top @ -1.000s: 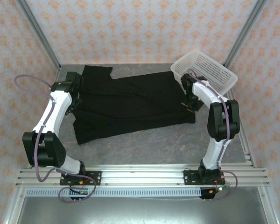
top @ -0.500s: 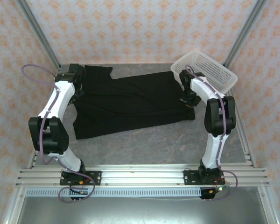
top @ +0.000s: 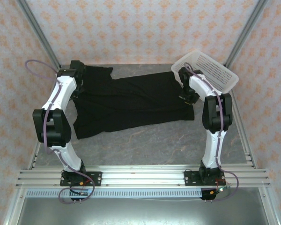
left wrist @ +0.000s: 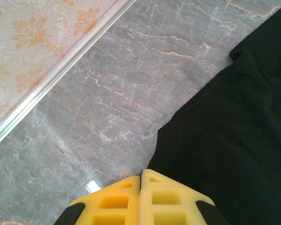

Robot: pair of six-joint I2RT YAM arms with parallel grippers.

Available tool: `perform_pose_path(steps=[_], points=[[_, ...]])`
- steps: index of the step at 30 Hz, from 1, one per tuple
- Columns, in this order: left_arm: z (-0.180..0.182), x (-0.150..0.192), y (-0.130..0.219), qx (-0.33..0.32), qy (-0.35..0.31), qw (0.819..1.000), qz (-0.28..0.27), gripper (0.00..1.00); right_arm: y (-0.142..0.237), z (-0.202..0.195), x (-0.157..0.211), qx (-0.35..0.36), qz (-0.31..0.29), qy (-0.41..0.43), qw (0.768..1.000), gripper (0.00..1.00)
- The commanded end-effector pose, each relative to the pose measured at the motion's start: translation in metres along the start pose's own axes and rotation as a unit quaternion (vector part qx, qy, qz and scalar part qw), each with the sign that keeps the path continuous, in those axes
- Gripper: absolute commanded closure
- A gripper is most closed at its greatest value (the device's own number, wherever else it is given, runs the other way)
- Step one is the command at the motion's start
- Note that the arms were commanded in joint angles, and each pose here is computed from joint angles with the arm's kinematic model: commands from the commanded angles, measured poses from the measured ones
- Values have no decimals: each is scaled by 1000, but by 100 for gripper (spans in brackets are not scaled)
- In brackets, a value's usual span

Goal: Fold and stack the t-shirts

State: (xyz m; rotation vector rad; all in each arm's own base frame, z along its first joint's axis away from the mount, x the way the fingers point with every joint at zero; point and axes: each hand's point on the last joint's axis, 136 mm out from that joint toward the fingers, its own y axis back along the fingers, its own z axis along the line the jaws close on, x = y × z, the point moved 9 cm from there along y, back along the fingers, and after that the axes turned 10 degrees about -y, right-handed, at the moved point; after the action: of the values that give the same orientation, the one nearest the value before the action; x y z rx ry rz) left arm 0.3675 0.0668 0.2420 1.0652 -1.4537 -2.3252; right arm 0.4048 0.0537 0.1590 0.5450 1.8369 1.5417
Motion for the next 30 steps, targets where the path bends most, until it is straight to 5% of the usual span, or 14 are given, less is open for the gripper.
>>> perform_pose_path(steps=[1, 11, 12, 14, 18, 23, 26, 30], points=[[1, -14, 2, -11, 0, 1000, -21, 100, -4, 1, -2, 24, -5, 9, 1000, 100], [-15, -20, -10, 12, -28, 1000, -1, 100, -7, 12, -6, 13, -1, 22, 1000, 100], [-15, -20, -9, 13, -32, 999, 4, 93, -5, 13, -7, 8, 3, 25, 1000, 100], [-12, -21, -3, 10, -41, 999, 13, 57, 4, 13, -9, -5, 5, 29, 1000, 83], [5, -10, 13, 4, -47, 998, 44, 37, 38, 0, -15, -29, -16, 18, 999, 54], [30, 39, 15, 35, 14, 990, 134, 37, 61, -27, -7, -52, -22, -6, 998, 48], [47, 91, 3, 40, 63, 979, 191, 44, 50, -51, 17, -63, -10, -20, 998, 50], [69, 144, -24, 53, 119, 958, 254, 42, 20, -82, 49, -59, 9, -19, 998, 45]])
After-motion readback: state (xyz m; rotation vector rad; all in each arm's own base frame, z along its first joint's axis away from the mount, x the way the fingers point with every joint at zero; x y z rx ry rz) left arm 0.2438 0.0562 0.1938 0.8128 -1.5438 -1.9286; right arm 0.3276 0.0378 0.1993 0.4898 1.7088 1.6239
